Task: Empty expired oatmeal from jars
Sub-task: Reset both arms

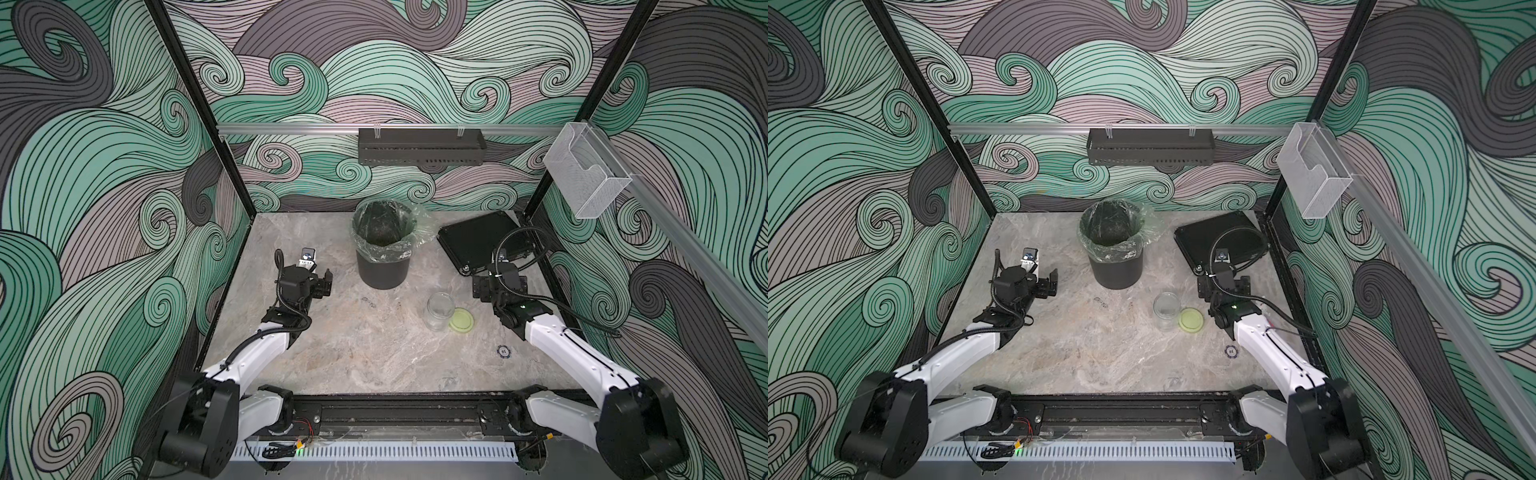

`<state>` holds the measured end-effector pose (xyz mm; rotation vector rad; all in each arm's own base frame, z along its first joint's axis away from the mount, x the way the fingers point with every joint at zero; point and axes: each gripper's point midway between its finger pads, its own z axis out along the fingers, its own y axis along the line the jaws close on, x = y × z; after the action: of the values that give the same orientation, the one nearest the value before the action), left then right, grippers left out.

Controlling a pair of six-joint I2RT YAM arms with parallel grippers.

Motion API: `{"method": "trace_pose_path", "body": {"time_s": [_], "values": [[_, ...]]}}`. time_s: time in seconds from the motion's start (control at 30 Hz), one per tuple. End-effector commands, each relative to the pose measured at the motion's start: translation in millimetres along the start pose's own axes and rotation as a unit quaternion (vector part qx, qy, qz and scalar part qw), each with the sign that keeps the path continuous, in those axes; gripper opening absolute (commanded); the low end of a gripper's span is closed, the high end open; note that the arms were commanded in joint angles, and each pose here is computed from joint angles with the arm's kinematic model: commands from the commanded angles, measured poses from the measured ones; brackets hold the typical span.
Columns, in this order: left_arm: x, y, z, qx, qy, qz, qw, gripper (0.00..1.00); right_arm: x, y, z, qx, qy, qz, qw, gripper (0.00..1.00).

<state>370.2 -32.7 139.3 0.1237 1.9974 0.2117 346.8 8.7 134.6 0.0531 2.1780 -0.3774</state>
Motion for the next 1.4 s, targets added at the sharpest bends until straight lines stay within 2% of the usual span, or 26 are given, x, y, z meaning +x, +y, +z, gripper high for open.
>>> {"method": "trace_pose_path", "body": {"time_s": [0.0, 0.13, 0.23, 0.3, 0.37, 0.47, 0.53, 0.6, 0.67, 0.73, 0.8, 0.87, 0.93, 1.37], "values": [[-7, 26, 6, -0.074, -0.031, -0.005, 0.997, 0.99, -26, -11, 9, 0.023, -0.081, 0.045, 0.995, 0.99], [11, 45, 0, -0.098, -0.026, -0.047, 0.994, 0.99, -8, -18, 21, 0.016, -0.07, 0.067, 0.995, 0.99], [24, 63, 4, -0.122, -0.041, -0.079, 0.989, 0.99, 1, -20, 25, 0.009, -0.098, 0.079, 0.992, 0.99], [21, 64, 8, -0.107, -0.061, -0.095, 0.988, 0.99, 3, -17, 27, -0.001, -0.12, 0.085, 0.989, 0.99], [28, 66, 18, -0.107, -0.047, -0.103, 0.988, 0.99, -2, -12, 27, -0.016, -0.137, 0.081, 0.987, 0.99], [46, 53, 33, -0.078, -0.04, -0.087, 0.992, 0.99, -10, -9, 33, -0.014, -0.152, 0.053, 0.987, 0.99], [42, 46, 39, -0.06, -0.056, -0.073, 0.994, 0.99, -8, -9, 39, -0.02, -0.17, 0.056, 0.984, 0.99], [46, 47, 43, -0.053, -0.03, -0.077, 0.995, 0.99, 4, -3, 51, -0.032, -0.169, 0.057, 0.983, 0.99], [45, 47, 48, -0.033, 0.002, -0.092, 0.995, 0.99, 1, 0, 50, -0.037, -0.194, 0.054, 0.979, 0.99], [46, 47, 50, -0.03, -0.005, -0.087, 0.996, 0.99, 6, -1, 50, -0.041, -0.17, 0.059, 0.983, 0.99], [46, 45, 49, -0.024, 0.002, -0.09, 0.996, 0.98, 5, -8, 56, -0.039, -0.179, 0.077, 0.98, 0.99], [49, 54, 54, -0.045, 0.011, -0.099, 0.994, 0.99, 5, -3, 65, -0.054, -0.141, 0.068, 0.986, 0.99], [49, 58, 56, -0.03, 0.026, -0.126, 0.991, 0.99, 4, -3, 65, -0.056, -0.151, 0.07, 0.984, 0.99], [49, 58, 56, -0.03, 0.023, -0.123, 0.992, 0.99, 3, 1, 67, -0.062, -0.144, 0.063, 0.986, 0.99]]}}
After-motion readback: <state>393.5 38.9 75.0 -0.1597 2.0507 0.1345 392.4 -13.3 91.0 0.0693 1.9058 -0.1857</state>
